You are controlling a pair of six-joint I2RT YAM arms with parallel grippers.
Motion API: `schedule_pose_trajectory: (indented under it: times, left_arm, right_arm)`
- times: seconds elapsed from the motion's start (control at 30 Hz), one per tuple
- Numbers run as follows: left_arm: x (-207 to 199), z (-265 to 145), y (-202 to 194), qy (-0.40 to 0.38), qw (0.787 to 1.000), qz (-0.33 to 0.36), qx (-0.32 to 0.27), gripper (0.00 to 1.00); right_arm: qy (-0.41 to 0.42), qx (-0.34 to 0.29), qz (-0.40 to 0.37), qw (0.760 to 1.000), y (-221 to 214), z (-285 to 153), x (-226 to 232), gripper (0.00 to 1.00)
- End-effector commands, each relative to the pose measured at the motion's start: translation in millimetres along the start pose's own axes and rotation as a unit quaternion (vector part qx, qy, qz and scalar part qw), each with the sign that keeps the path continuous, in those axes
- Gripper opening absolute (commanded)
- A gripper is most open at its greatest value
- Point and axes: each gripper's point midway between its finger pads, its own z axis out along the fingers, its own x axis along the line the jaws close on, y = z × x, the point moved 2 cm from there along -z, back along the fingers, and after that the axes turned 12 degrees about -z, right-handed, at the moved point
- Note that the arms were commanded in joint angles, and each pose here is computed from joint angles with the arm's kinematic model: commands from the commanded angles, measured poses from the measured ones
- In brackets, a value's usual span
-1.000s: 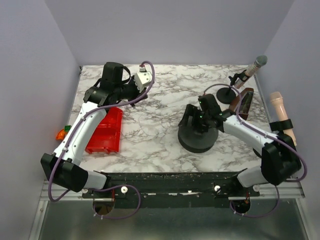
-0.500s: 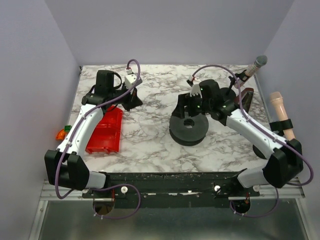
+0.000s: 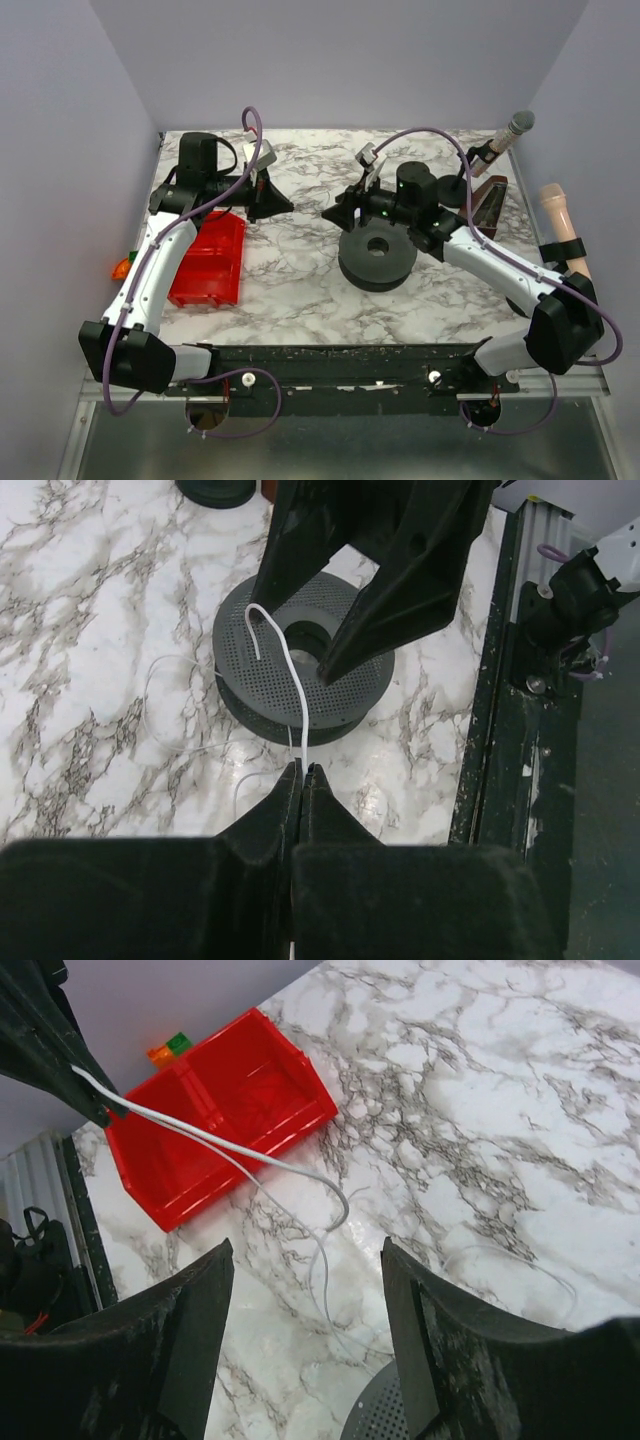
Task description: Wrap the cables
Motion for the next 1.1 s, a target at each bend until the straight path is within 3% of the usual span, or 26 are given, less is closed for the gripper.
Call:
schedule_pose_trajectory:
  times: [0.0, 0.1, 0.2, 0.27, 0.3, 0.33, 0.37, 0.47, 0.5, 0.53, 0.57, 0.6, 0.63, 0.87, 1.07]
  left_arm:
    - [-22, -6, 9, -0.032, 0.999, -0.006, -0.008, 0.00]
    - [-24, -6, 8, -0.037, 0.999, -0.008, -0.008, 0.00]
    - [-26, -6, 8, -0.044, 0.999, -0.007, -0.008, 0.00]
    - [-27, -7, 7, -0.046, 0.999, -0.005, -0.006, 0.00]
    - [-28, -8, 6, -0.047, 0.999, -0.002, -0.005, 0.00]
    - [-29, -8, 6, -0.047, 0.999, 0.002, -0.003, 0.00]
    - [-28, -9, 5, -0.044, 0.999, 0.003, -0.001, 0.00]
    - [-17, -8, -3, -0.022, 1.000, 0.015, 0.011, 0.00]
    - [-10, -7, -9, -0.008, 0.999, 0.025, 0.019, 0.17]
    - [-6, -8, -17, 0.000, 0.999, 0.036, 0.029, 0.46]
    - [-5, -8, -26, -0.007, 0.997, 0.059, 0.042, 0.67]
    - [-5, -9, -35, -0.022, 0.992, 0.109, 0.056, 0.74]
    - [-6, -9, -38, -0.027, 0.991, 0.116, 0.062, 0.80]
    - [-21, 10, -4, -0.028, 0.984, 0.167, 0.058, 0.82]
    - [-17, 29, -2, -0.041, 0.982, 0.177, 0.055, 0.78]
  right_arm:
    - [0.020, -0.063, -0.038, 0.997, 24, 14, 4, 0.68]
    - [0.020, -0.059, -0.030, 0.998, 20, 22, 2, 0.65]
    - [0.007, -0.052, -0.022, 0.998, 16, 27, -4, 0.53]
    - [0.000, -0.048, -0.021, 0.999, 12, 29, -7, 0.38]
    - [-0.002, -0.047, -0.021, 0.999, 12, 29, -8, 0.27]
    - [-0.004, -0.047, -0.023, 0.999, 12, 29, -9, 0.10]
    - [-0.009, -0.044, -0.022, 0.999, 12, 28, -10, 0.01]
    - [-0.026, -0.035, -0.039, 0.998, 13, 20, -14, 0.01]
    - [-0.032, -0.029, -0.049, 0.998, 13, 17, -15, 0.01]
    - [-0.037, -0.013, -0.056, 0.998, 10, 13, -15, 0.01]
    - [-0.040, -0.001, -0.069, 0.997, 8, 11, -14, 0.01]
    - [-0.041, 0.010, -0.093, 0.995, 7, 8, -13, 0.01]
    - [-0.034, 0.023, -0.110, 0.993, 4, 7, -9, 0.01]
    - [0.055, 0.096, -0.120, 0.987, -7, -3, 25, 0.01]
    - [0.098, 0.082, -0.114, 0.985, 6, -9, 47, 0.01]
